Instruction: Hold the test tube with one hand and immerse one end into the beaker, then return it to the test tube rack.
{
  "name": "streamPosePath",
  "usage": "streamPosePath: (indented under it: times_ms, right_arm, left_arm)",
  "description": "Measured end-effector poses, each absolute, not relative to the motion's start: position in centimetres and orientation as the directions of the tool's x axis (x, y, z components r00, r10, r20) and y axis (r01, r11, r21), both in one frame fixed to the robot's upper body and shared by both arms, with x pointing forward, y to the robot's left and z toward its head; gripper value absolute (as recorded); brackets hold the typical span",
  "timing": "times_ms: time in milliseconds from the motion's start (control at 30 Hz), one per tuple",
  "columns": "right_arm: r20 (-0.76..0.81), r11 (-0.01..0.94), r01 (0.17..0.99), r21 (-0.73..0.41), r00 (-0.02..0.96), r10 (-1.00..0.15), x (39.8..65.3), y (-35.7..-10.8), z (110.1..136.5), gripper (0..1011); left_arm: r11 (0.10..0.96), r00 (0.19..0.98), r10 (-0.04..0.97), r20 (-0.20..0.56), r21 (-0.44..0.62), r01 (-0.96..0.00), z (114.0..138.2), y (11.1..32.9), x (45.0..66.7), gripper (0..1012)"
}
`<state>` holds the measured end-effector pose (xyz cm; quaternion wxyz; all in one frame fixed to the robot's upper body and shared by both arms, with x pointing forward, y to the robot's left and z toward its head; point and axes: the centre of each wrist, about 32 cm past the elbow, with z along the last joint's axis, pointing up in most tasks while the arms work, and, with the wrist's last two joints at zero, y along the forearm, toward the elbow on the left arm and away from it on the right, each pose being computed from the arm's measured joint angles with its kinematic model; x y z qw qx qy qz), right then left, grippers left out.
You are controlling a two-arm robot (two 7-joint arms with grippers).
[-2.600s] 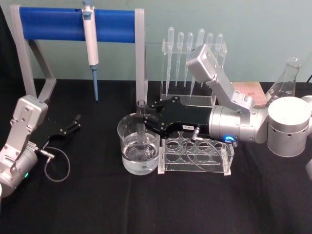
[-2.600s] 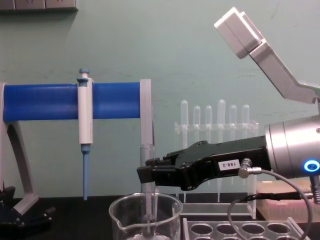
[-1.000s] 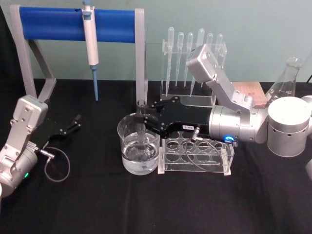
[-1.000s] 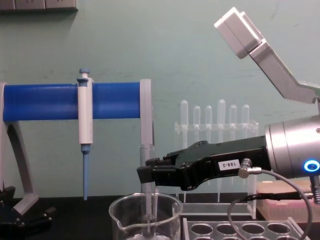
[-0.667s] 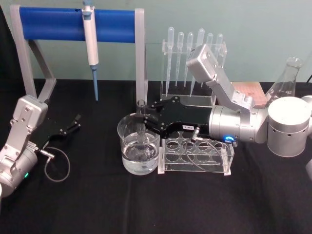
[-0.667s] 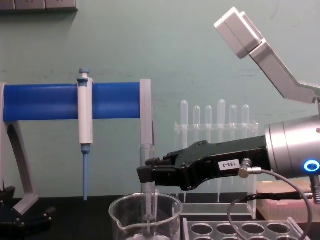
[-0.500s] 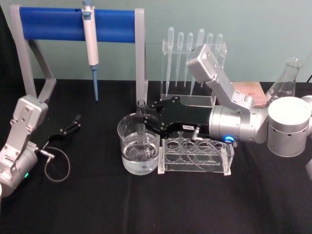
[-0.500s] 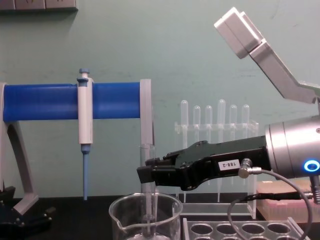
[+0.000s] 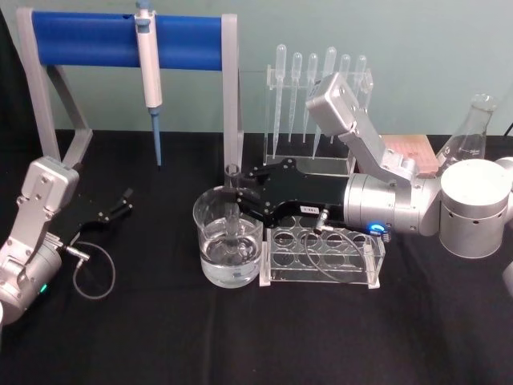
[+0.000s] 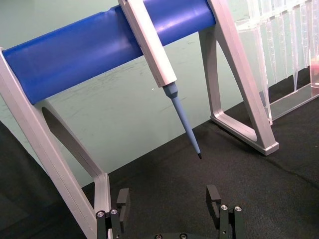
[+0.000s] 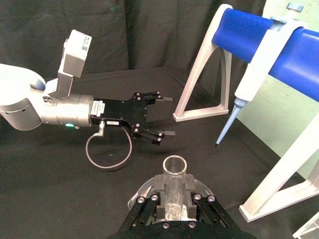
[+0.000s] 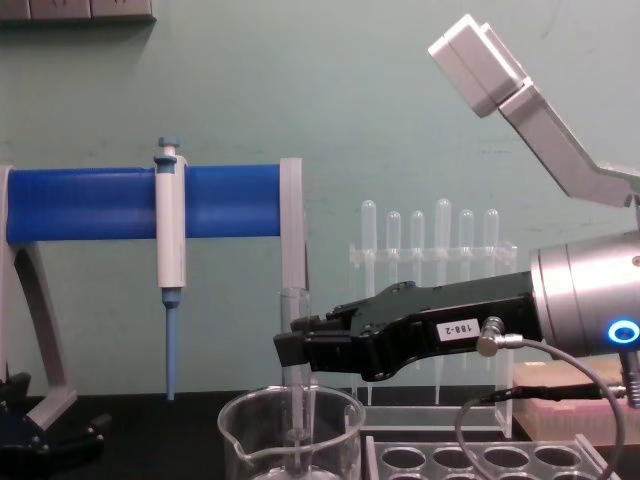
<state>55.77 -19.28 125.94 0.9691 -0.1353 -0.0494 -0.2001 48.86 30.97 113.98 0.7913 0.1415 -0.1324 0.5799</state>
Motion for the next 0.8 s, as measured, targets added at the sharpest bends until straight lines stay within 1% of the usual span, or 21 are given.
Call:
streamPosePath:
  times_ms: [800]
  right_arm:
    - [0.15,0.883,0.401,-0.242,0.915,-0.374,55.77,-19.28,125.95,222]
  left_arm:
    - [0.287,0.292,0.88,0.374,0.07,-0.955,113.98,30.97,48.86,1000]
